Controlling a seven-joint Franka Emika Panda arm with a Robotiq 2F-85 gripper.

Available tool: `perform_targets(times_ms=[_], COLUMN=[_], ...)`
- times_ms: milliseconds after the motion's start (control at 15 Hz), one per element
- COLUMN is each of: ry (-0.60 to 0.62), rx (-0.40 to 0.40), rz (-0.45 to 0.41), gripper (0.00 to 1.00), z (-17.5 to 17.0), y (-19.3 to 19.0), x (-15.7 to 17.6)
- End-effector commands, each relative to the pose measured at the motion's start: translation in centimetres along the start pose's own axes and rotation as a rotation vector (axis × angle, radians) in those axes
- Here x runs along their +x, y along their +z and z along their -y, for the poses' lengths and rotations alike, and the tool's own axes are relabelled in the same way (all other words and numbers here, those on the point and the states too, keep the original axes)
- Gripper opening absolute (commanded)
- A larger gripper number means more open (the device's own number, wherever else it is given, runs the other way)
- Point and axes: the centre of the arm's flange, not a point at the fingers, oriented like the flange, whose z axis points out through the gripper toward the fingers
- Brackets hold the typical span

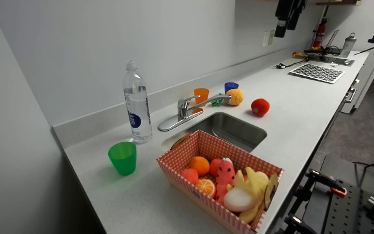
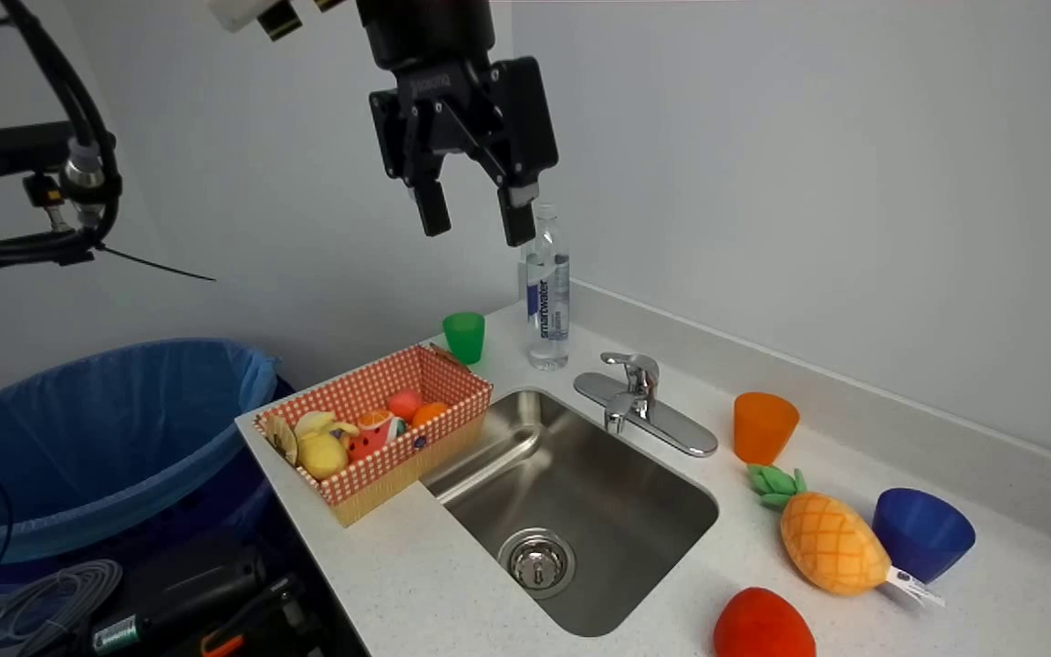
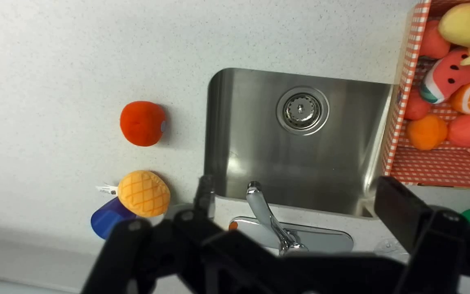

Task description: Move the basket to the right

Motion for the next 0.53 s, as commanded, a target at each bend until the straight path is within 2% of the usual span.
perform_targets(times_ms=[0, 200, 467], ry=[0.000, 0.001, 0.014], rx=[0.000, 0.005, 0.050], rz=[0.000, -0.005, 0.016], gripper=[1.00, 1.00, 1.00], z=[0.0, 0.0, 0.3], y=[0.0, 0.2, 2.0], x=[0.0, 0.0, 0.1])
